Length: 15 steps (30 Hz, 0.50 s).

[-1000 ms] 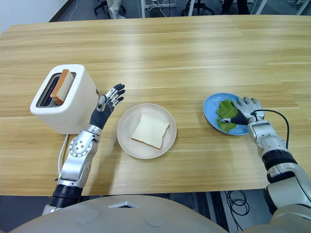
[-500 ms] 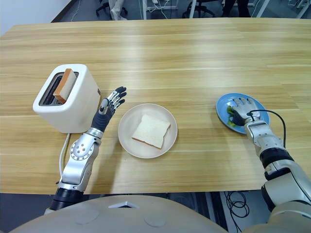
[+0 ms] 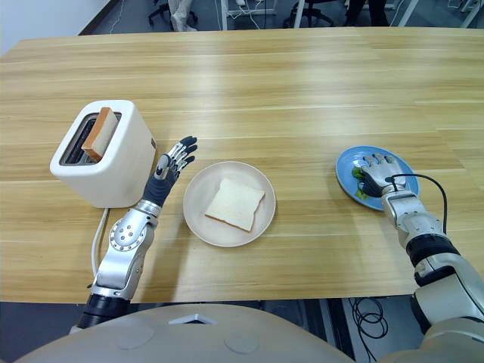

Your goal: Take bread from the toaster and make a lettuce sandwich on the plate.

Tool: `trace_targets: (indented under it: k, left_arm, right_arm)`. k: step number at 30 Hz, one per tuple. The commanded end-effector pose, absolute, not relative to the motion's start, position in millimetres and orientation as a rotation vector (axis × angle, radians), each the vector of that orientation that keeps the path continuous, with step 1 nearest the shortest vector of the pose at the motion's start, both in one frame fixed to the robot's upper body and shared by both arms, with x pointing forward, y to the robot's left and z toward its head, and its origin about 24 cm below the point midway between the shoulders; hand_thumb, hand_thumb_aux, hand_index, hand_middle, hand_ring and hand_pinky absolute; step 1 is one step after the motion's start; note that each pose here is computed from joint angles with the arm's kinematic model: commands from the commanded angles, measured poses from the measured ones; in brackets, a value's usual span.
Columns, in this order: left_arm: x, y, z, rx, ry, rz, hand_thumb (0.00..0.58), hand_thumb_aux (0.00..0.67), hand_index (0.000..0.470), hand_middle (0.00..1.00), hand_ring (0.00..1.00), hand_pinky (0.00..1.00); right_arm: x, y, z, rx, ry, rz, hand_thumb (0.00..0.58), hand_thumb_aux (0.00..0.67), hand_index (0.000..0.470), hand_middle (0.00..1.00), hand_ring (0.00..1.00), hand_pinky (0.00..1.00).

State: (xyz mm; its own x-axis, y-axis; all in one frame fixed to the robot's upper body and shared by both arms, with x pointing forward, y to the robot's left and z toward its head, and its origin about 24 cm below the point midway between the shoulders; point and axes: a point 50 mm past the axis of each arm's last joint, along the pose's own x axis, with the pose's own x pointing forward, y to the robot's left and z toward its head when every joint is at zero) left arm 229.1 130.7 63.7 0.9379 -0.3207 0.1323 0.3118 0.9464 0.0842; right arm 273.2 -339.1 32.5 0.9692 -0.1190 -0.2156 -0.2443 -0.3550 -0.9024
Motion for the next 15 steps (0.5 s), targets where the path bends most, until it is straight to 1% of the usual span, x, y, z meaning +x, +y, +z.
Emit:
trace_targets:
  k: [1,10,15]
  left_arm:
    - [227.8,129.8,61.8,0.075,-0.138,-0.325,0.000,0.000,0.000,0.00,0.00,0.00]
    - [228.1,129.9,60.5,0.076,-0.139,-0.322,0.000,0.000,0.000,0.00,0.00,0.00]
    - [228.6,129.6,59.8,0.073,-0.140,-0.315,0.000,0.000,0.000,0.00,0.00,0.00]
  right_arm:
    - [274.4,-335.0,45.9,-1.903,0.177,0.068,0.580,0.670,0.460,1.00,1.00,1.00]
    - [278.3,-320.4,89.8,-1.868,-0.015,-0.093,0.580,0.670,0.460,1.00,1.00,1.00]
    - [282.2,-303.8,102.6,-1.831,-0.111,-0.125,0.580,0.670,0.460,1.00,1.00,1.00]
